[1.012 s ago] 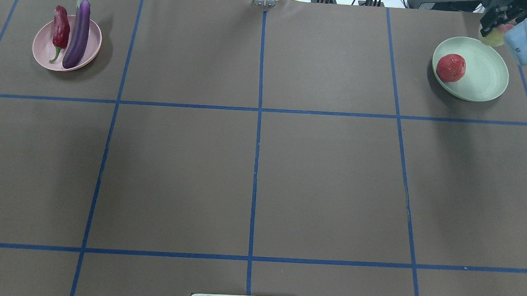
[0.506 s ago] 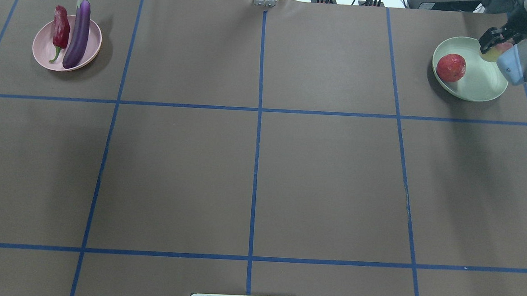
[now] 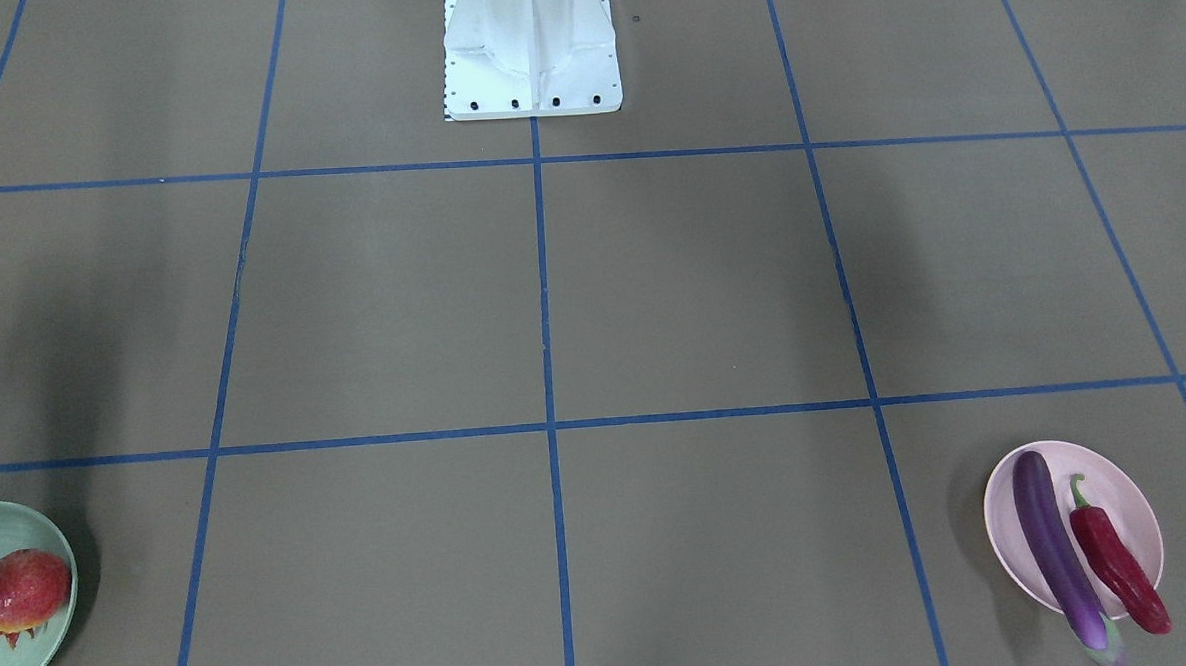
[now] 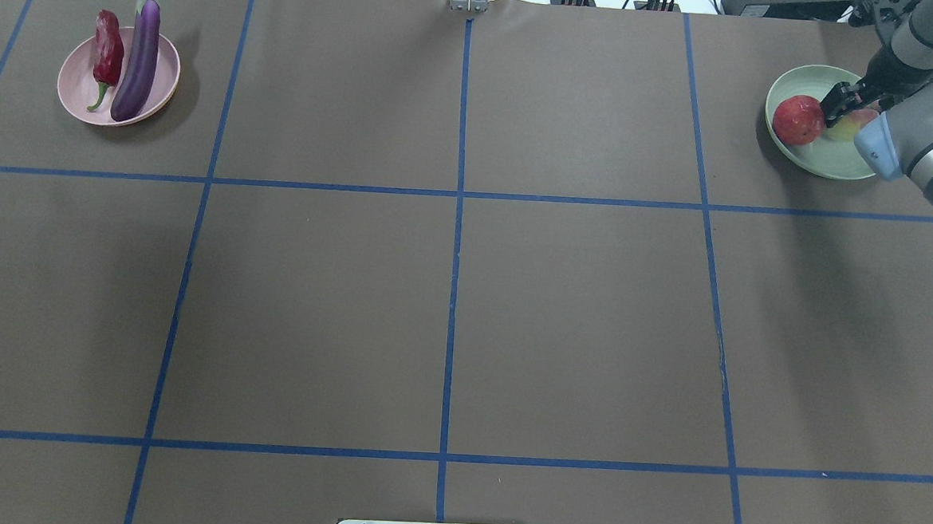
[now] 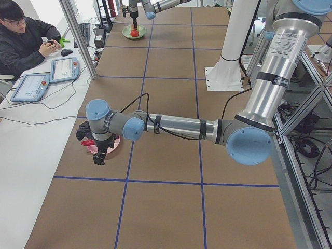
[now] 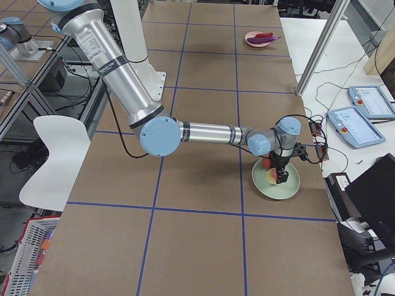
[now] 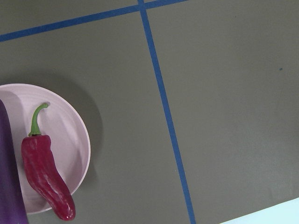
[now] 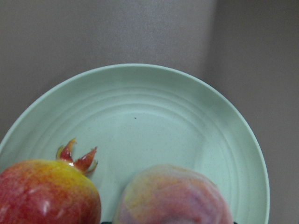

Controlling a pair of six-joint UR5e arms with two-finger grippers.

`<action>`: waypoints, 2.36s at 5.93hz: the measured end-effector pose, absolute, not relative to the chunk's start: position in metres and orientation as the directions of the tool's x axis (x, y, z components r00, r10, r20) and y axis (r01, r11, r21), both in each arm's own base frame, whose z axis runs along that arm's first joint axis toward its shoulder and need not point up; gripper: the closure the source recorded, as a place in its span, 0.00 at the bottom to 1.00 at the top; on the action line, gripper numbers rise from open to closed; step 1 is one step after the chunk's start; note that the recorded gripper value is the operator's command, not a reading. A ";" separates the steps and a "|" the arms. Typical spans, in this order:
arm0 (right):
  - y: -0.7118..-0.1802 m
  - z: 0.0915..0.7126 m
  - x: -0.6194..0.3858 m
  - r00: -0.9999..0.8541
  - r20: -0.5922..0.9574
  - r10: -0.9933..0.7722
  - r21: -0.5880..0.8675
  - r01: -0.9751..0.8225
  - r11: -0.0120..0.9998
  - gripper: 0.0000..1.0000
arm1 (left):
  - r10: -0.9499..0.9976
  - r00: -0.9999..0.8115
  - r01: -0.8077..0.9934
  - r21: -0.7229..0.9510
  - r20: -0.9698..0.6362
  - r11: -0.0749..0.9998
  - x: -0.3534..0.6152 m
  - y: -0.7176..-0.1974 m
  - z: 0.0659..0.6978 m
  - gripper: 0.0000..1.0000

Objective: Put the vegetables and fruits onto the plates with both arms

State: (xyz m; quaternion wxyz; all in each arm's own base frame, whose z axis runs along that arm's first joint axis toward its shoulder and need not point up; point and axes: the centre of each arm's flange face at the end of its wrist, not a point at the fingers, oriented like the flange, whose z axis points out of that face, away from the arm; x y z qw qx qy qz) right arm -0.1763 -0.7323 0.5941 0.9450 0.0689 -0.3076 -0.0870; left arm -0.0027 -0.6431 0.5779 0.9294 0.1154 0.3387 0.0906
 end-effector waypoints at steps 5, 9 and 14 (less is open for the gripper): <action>-0.700 0.513 -0.007 0.723 0.661 -0.203 0.129 0.157 0.979 0.00 | 0.256 0.749 -0.089 0.289 -0.612 0.953 -0.008 -0.636 0.572 0.00; -0.584 0.580 0.046 0.664 0.737 -0.122 0.085 0.089 0.992 0.00 | 0.311 0.743 -0.176 0.275 -0.593 0.945 -0.042 -0.519 0.577 0.00; -0.504 0.627 0.102 0.646 0.760 -0.071 0.103 -0.012 0.995 0.00 | 0.272 0.746 -0.183 0.205 -0.608 0.962 -0.079 -0.481 0.645 0.00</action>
